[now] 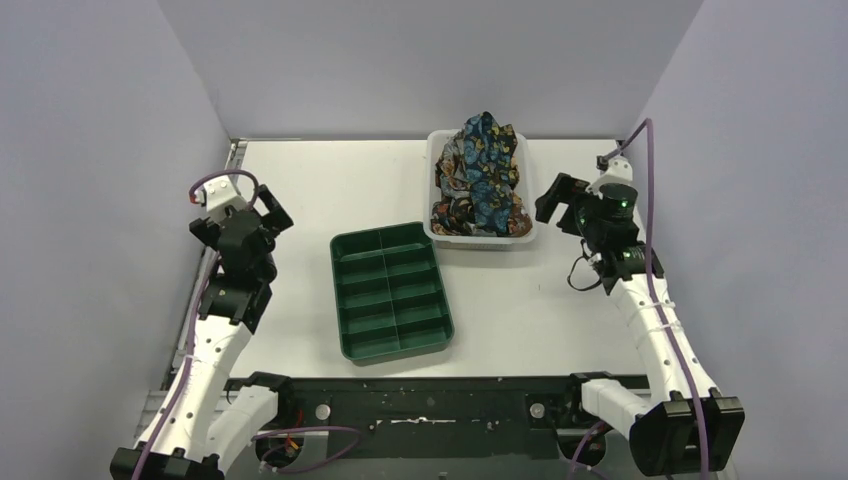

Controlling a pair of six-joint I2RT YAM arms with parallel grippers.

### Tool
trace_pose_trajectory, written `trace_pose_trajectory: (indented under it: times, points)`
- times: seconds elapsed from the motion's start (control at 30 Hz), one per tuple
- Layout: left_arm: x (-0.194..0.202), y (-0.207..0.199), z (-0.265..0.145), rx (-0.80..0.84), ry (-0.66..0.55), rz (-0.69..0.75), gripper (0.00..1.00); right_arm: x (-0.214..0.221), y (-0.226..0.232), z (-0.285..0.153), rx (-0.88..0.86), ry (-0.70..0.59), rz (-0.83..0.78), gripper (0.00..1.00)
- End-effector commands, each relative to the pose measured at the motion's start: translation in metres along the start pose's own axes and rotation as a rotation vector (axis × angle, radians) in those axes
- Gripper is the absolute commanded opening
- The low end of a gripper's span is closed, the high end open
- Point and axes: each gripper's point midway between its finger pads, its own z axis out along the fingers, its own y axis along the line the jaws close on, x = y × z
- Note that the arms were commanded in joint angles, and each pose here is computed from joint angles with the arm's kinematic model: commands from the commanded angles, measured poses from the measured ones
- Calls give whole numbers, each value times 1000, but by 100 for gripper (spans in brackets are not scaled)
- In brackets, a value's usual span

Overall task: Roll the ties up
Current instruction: Move the storage box to the center of the board.

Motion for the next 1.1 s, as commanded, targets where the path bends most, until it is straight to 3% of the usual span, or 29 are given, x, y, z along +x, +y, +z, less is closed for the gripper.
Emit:
trace_pose_trajectory:
  times: [0.0,0.1,0.3,0.53,0.8,0.93,1.07]
  points:
    - [8,17,-4,-87,25,-55,97,23,47,-9,-227,112,-71,100]
    - [4,22,-9,-130,40,-101,97,42,64,-15,-281,163,-114,100]
    - [28,-24,-31,156,242,-102,97,87,97,-33,-402,292,-173,100]
    - [77,-5,-73,114,512,-133,97,183,151,-86,-539,488,-302,100]
    - [125,-9,-111,175,693,-292,97,289,173,-122,-570,671,-441,100]
    - [138,-5,-110,152,707,-305,97,305,197,-116,-561,623,-490,100]
    - [124,5,-102,95,642,-274,97,307,238,-98,-595,571,-426,100]
